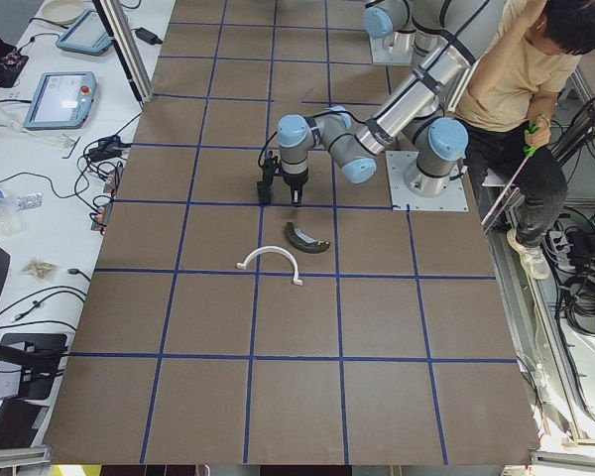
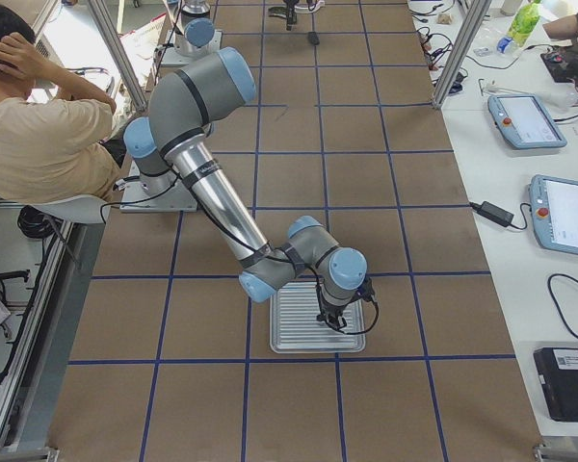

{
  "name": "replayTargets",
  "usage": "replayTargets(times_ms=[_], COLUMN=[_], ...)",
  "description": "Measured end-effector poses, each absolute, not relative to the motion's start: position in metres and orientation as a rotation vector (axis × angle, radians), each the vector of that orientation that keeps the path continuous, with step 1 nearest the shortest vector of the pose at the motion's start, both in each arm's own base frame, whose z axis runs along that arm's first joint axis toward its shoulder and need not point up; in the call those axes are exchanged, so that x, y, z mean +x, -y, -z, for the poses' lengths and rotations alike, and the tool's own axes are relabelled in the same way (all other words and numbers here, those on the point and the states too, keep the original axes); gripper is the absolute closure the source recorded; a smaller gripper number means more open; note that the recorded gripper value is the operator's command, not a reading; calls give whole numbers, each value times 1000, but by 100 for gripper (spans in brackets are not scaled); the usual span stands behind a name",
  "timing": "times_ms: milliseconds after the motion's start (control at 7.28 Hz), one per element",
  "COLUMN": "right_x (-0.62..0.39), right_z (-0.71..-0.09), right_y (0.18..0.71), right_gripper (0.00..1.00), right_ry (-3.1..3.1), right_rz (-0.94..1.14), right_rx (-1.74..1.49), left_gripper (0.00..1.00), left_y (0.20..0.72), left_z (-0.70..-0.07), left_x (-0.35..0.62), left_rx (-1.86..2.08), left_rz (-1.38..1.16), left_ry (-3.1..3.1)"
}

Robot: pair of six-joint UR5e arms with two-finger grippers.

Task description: Place bearing gear from tray to pile

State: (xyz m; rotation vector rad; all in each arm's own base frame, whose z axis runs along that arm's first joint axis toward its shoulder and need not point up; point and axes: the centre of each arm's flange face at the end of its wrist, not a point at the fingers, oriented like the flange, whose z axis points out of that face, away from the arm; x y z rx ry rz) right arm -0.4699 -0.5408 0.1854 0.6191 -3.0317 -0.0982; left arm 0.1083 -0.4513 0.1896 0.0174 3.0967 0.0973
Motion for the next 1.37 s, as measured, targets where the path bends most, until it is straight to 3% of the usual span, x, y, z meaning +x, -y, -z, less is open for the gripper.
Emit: replayTargets(times_ms=[275,412,550,962,1374], right_x=[-473,-470,-460,-368,-206], right_z=[-196,-209,-225,-290,-342], right_y=[539,539,543,583,629], right_gripper=[100,100,100,100,100], right_ry=[3007,2998,3004,3061,3149], right_rz=[139,144,131,29,-2], right_rx=[615,610,600,540,361], left_gripper=[97,17,0,0,0], left_y=[455,457,458,459,472], left_z=[-185,-184,-184,-189,-243], left_x=[114,116,117,116,79], left_rx=[13,14,17,37,96], left_rz=[-88,-76,-65,-58,-27], left_ry=[-3093,-3088,-3084,-3077,-3067])
